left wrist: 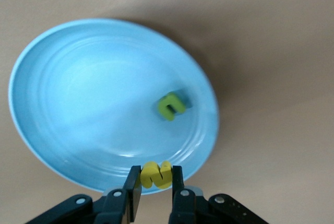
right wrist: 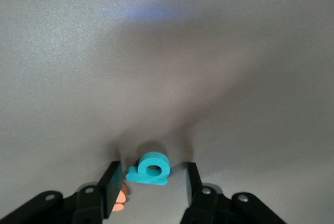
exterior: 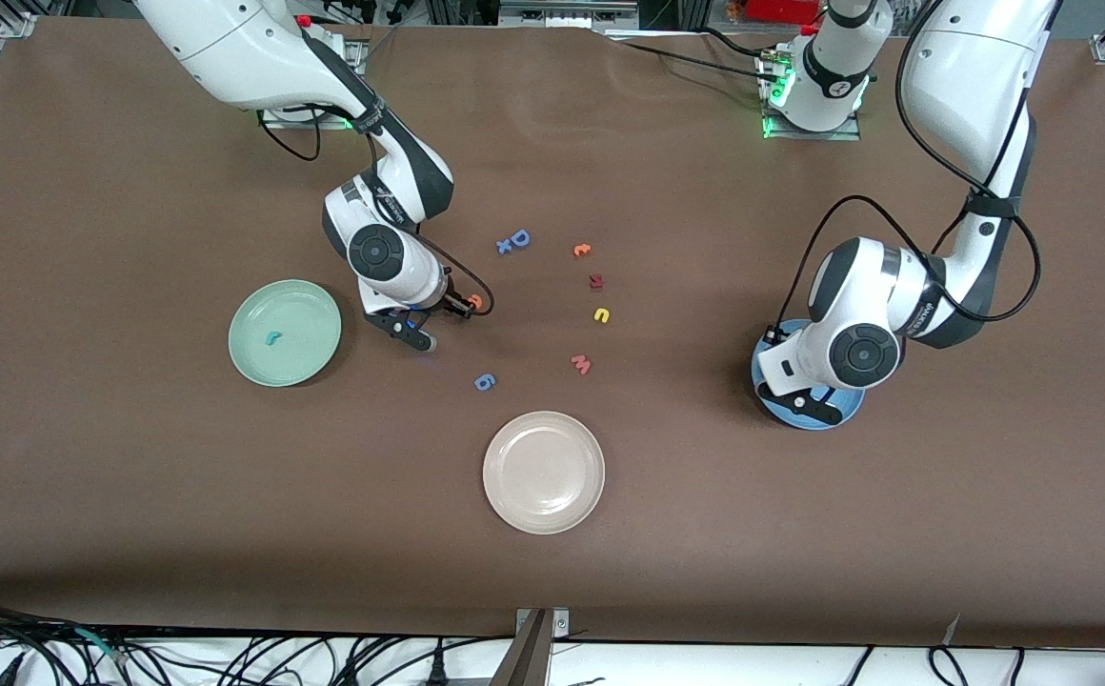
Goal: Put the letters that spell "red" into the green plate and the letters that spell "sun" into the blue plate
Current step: 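Drop the z on the blue plate while the right gripper grasps the teal letter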
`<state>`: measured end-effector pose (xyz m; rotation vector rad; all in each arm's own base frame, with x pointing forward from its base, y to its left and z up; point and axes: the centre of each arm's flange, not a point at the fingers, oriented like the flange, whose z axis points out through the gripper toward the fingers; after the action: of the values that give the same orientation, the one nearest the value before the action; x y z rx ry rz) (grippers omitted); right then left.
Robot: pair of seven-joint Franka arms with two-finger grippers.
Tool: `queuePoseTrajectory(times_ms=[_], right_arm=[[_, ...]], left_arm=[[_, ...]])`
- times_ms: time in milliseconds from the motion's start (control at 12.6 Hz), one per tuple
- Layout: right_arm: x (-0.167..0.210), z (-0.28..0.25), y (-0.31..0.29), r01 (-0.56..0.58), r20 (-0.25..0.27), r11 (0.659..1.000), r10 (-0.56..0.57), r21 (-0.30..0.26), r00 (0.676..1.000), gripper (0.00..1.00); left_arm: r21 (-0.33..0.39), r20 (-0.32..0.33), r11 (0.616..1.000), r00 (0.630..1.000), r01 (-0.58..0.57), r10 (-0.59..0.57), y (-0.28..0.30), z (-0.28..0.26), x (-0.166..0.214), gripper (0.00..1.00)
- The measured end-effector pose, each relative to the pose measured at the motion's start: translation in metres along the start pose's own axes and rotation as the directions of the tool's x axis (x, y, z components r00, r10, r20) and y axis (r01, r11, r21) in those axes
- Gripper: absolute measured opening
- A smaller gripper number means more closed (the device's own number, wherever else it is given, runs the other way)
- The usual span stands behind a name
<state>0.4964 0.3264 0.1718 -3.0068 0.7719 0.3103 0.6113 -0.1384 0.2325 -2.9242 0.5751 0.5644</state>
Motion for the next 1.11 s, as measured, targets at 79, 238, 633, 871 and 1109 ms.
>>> queuePoseTrajectory(times_ms=[79, 238, 633, 871, 1109], right_arm=[[0.000, 0.001, 0.000, 0.004, -0.002, 1.000, -0.004, -0.003, 1.000, 0.58], [0.000, 0.001, 0.000, 0.010, -0.007, 1.000, -0.010, -0.004, 1.000, 0.58], [0.000, 0.000, -0.001, 0.017, -0.018, 1.000, -0.017, 0.006, 1.000, 0.52], [0.000, -0.001, -0.003, 0.019, -0.023, 1.000, -0.019, 0.016, 1.000, 0.37], [0.000, -0.001, -0.003, 0.019, -0.023, 1.000, -0.019, 0.016, 1.000, 0.37]], left_arm=[[0.010, 0.011, 1.000, 1.000, -0.006, 0.006, -0.003, 0.005, -0.002, 0.27], [0.010, 0.022, 1.000, 1.000, -0.014, 0.013, -0.006, 0.012, -0.003, 0.33], [0.009, 0.011, 1.000, 0.999, -0.030, 0.030, 0.003, 0.007, -0.001, 0.88], [0.009, -0.036, 0.998, 0.997, -0.069, 0.069, 0.041, -0.019, 0.001, 1.00], [-0.007, -0.065, 1.000, 0.998, 0.023, -0.023, 0.100, -0.036, 0.001, 1.00]])
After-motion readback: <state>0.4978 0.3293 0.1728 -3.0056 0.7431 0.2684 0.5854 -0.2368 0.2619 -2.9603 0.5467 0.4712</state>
